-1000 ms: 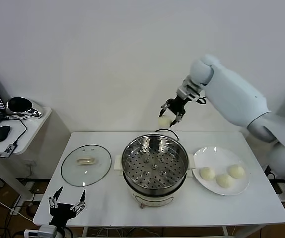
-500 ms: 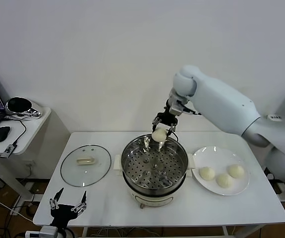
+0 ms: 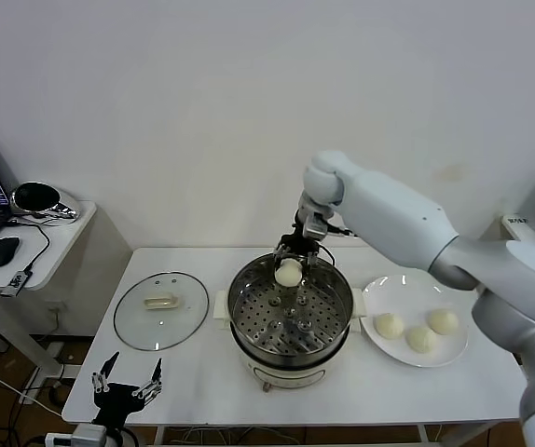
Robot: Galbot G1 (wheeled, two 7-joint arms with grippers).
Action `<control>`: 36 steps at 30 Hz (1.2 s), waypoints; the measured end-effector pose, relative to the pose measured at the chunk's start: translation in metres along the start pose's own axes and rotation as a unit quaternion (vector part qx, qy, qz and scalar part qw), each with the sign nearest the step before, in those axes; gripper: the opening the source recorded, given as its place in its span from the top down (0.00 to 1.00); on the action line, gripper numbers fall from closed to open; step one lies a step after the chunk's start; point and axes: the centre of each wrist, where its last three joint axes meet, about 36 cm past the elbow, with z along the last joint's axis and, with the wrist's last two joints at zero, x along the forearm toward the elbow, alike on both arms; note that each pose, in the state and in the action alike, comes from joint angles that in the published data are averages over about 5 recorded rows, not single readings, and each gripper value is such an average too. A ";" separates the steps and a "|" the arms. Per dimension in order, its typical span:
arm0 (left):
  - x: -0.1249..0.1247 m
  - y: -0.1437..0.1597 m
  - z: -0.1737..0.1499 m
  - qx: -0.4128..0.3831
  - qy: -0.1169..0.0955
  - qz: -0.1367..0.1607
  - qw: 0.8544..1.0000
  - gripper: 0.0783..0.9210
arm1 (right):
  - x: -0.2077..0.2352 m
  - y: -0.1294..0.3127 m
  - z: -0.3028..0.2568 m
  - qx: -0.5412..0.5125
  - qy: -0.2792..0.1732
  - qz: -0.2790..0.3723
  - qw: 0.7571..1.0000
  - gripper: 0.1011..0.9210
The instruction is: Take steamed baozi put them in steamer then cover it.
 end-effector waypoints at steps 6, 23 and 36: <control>-0.002 -0.002 0.002 0.003 0.003 0.001 1.000 0.12 | -0.012 0.001 0.003 -0.005 0.004 -0.001 1.000 0.38; -0.001 -0.003 0.006 0.001 0.008 0.005 1.000 0.12 | 0.032 0.022 -0.004 -0.083 0.005 0.059 0.995 0.12; -0.002 -0.001 -0.006 -0.002 0.000 0.019 1.000 0.12 | 0.122 0.143 -0.053 -0.412 0.061 0.109 0.902 0.12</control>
